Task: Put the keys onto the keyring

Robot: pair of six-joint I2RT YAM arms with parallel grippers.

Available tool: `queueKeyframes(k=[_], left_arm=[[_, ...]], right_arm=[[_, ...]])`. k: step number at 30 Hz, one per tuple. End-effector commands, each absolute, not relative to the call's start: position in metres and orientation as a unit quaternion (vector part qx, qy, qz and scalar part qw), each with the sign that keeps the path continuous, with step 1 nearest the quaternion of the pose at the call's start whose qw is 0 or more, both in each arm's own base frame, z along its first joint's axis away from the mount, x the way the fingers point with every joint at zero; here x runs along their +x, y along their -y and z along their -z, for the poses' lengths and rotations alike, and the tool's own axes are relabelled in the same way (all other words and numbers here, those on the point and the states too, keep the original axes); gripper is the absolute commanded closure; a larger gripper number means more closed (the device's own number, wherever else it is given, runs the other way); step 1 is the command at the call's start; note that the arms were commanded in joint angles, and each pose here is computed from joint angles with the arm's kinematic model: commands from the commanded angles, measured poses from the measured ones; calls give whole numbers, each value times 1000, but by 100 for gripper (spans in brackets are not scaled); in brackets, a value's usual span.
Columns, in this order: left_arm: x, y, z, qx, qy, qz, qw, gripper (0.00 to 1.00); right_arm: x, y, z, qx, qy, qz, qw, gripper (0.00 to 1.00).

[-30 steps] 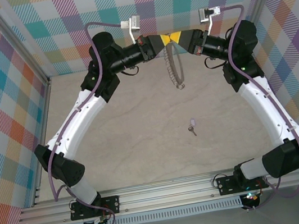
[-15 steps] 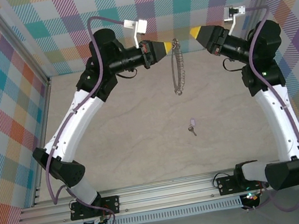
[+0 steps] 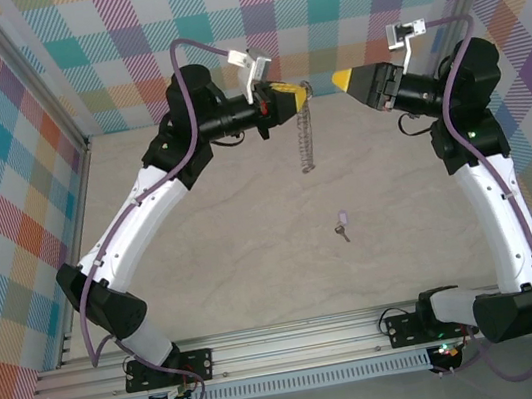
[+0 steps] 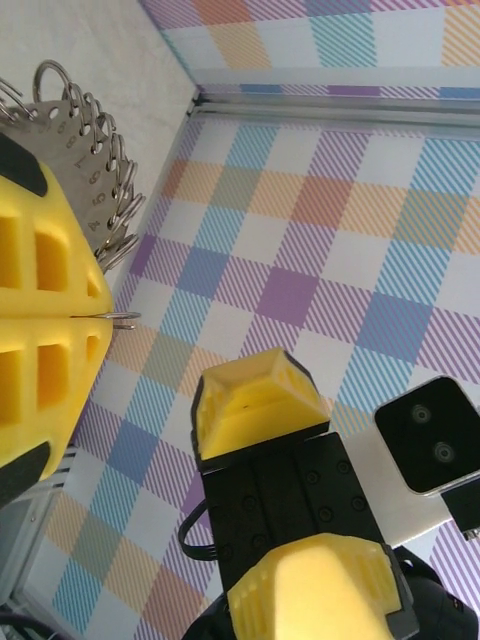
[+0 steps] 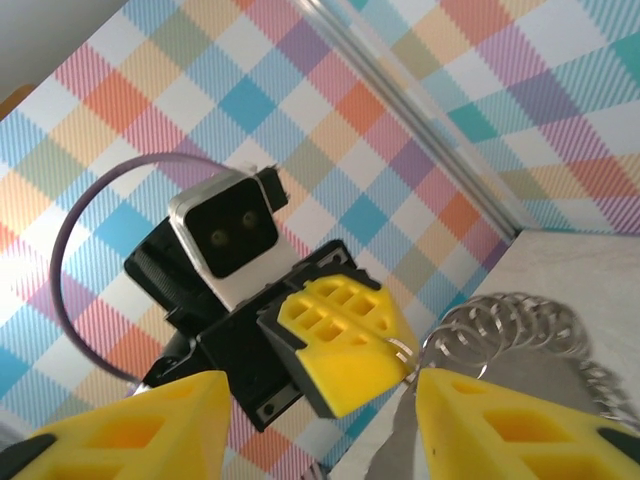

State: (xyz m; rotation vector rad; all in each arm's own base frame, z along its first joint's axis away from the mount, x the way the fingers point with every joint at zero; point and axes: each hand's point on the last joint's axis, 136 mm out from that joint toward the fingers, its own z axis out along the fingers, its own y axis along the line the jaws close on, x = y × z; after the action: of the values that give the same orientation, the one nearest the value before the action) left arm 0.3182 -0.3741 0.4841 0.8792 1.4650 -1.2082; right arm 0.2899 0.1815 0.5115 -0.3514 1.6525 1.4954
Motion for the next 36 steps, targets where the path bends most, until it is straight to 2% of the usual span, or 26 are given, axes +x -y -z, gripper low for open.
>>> queueKeyframes(k=[1, 12, 16, 20, 23, 28, 36], left_arm=[[291, 366, -532, 396, -525, 503, 561, 100], [288, 374, -538, 399, -518, 537, 532, 100], [295, 375, -540, 377, -534, 545, 525, 100], [306, 372, -540, 342, -556, 538, 533, 100], [314, 366, -536, 320, -572, 520, 548, 100], [316, 354, -532, 304, -579, 494, 573, 100], [313, 344, -526, 302, -596, 472, 575, 100]], right_arm=[[277, -193, -515, -193, -647, -608, 417, 50], [290, -198, -505, -196, -653, -603, 414, 59], [299, -195, -499, -174, -663, -593, 422, 59], [317, -182, -483, -101, -688, -574, 432, 53], [329, -165, -458, -24, -714, -552, 429, 47], [333, -144, -399, 72, -765, -503, 396, 45], [312, -125, -271, 178, -852, -411, 272, 44]])
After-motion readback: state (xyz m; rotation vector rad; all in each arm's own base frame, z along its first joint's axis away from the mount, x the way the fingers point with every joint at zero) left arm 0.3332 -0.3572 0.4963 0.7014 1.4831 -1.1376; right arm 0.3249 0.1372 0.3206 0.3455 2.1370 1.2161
